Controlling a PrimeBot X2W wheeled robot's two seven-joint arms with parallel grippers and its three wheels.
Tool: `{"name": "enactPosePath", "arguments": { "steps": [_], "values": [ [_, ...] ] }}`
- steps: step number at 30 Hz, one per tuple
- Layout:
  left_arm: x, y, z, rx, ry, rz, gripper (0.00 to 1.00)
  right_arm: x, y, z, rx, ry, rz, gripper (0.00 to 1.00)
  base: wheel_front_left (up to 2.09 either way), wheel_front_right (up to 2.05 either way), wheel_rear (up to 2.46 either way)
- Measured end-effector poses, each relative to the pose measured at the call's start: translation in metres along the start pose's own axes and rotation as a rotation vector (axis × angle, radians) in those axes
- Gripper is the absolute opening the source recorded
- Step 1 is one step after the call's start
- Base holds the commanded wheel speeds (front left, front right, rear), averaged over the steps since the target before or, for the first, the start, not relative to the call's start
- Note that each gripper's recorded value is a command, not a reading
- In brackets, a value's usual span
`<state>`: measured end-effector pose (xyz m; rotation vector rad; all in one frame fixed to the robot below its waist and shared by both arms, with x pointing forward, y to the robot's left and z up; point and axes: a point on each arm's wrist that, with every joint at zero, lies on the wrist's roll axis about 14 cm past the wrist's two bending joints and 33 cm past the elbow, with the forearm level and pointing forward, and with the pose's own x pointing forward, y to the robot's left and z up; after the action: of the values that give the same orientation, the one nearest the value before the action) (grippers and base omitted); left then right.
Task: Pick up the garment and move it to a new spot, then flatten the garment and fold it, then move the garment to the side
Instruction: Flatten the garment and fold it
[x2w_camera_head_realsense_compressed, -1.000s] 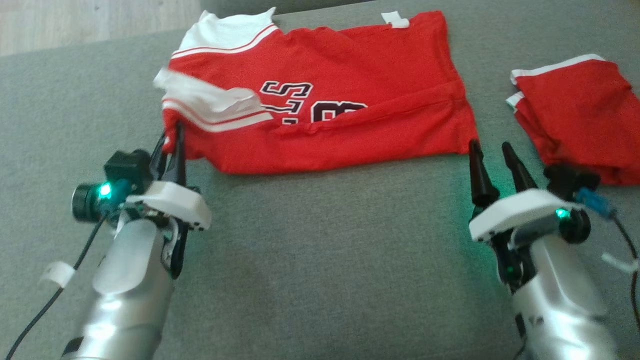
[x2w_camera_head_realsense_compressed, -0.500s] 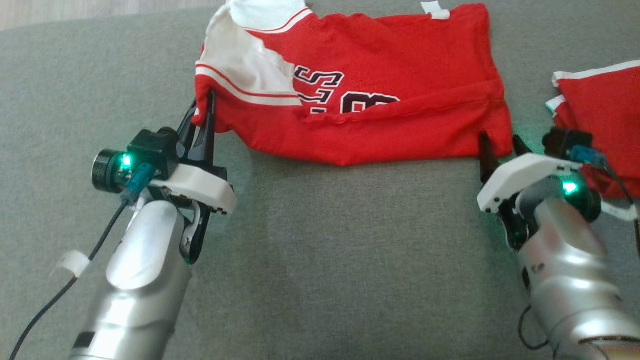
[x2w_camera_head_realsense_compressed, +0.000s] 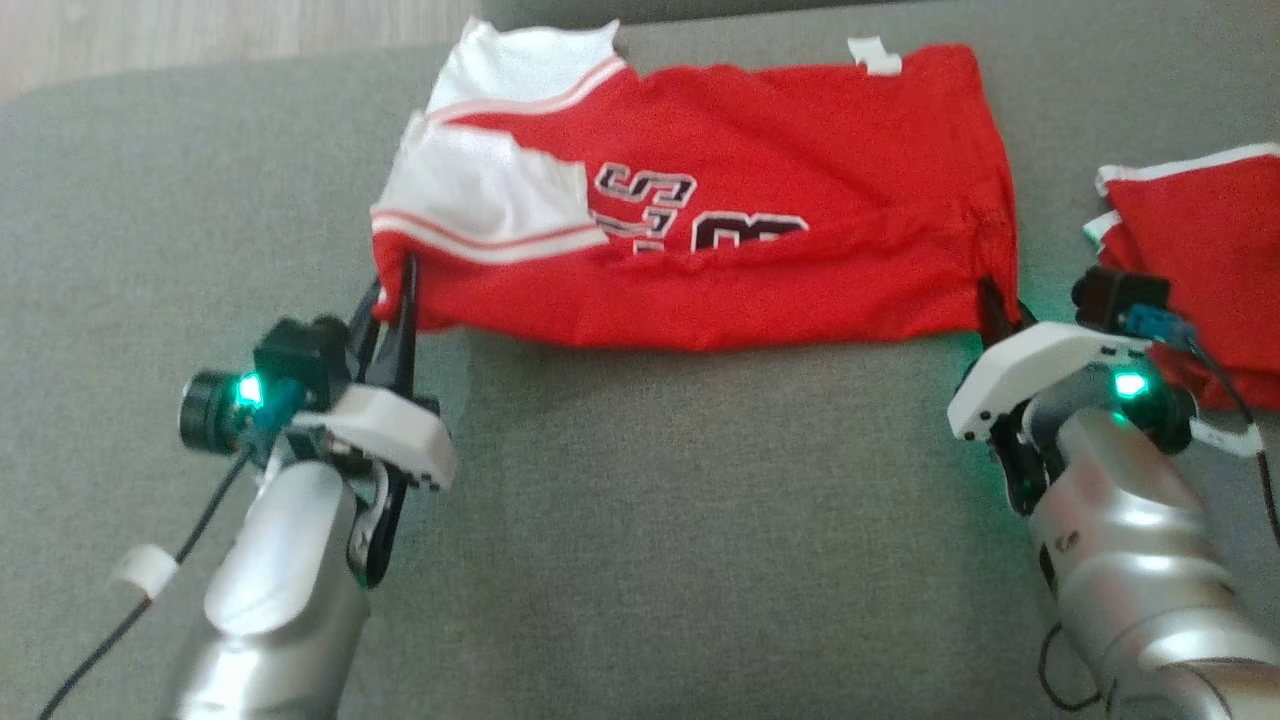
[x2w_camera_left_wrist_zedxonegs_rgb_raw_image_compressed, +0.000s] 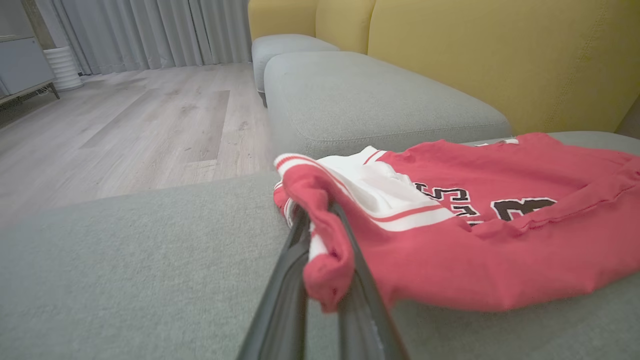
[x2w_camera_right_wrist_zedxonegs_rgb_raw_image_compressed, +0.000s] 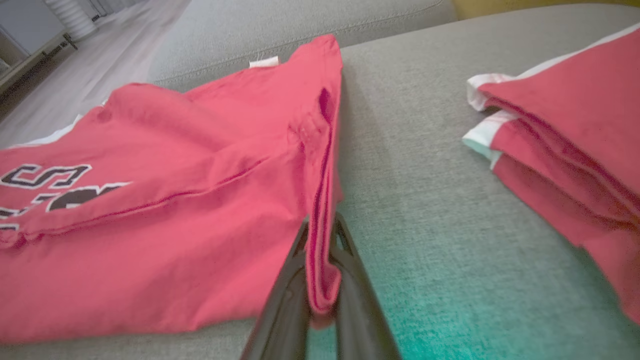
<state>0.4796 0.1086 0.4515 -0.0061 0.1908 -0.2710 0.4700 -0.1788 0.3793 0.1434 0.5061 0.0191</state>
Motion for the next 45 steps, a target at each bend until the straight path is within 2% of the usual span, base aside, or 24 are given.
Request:
{"name": "enactPosePath", "arguments": {
  "steps": [3,17,23,28,39,40,41,42,45],
  "values": [
    [-0.012,-0.001,-0.007,-0.005,0.025,0.006,0.0,-0.009,-0.003,0.006,0.021,-0.038,-0.013,0.0,0.0,0.0,0.0],
    [-0.073,-0.009,-0.039,-0.067,0.142,0.018,0.0,-0.062,-0.009,-0.017,0.113,-0.065,-0.034,0.0,0.0,0.0,0.0],
    [-0.095,-0.017,-0.049,-0.112,0.164,0.018,0.0,-0.083,-0.016,-0.039,0.146,-0.038,-0.05,0.0,0.0,0.0,0.0],
    [-0.101,-0.02,-0.052,-0.131,0.17,0.022,0.0,-0.091,-0.017,-0.053,0.179,-0.004,-0.049,0.0,0.0,0.0,0.0],
    [-0.1,-0.027,-0.068,-0.128,0.22,0.004,0.0,-0.098,-0.016,-0.05,0.177,-0.011,-0.025,0.0,0.0,0.0,0.0],
    [-0.1,-0.028,-0.07,-0.126,0.222,0.002,0.09,-0.099,-0.016,-0.048,0.177,-0.023,-0.024,0.45,0.0,0.0,0.0],
    [-0.1,-0.028,-0.071,-0.12,0.224,-0.001,0.72,-0.099,-0.016,-0.046,0.17,-0.029,-0.022,1.0,0.0,0.0,0.0],
    [-0.099,-0.028,-0.071,-0.116,0.221,-0.001,1.0,-0.1,-0.016,-0.043,0.17,-0.04,-0.018,1.0,0.0,0.0,0.0],
    [-0.097,-0.025,-0.07,-0.115,0.205,0.012,1.0,-0.102,-0.014,-0.031,0.164,-0.085,-0.008,1.0,0.0,0.0,0.0]
  ]
}}
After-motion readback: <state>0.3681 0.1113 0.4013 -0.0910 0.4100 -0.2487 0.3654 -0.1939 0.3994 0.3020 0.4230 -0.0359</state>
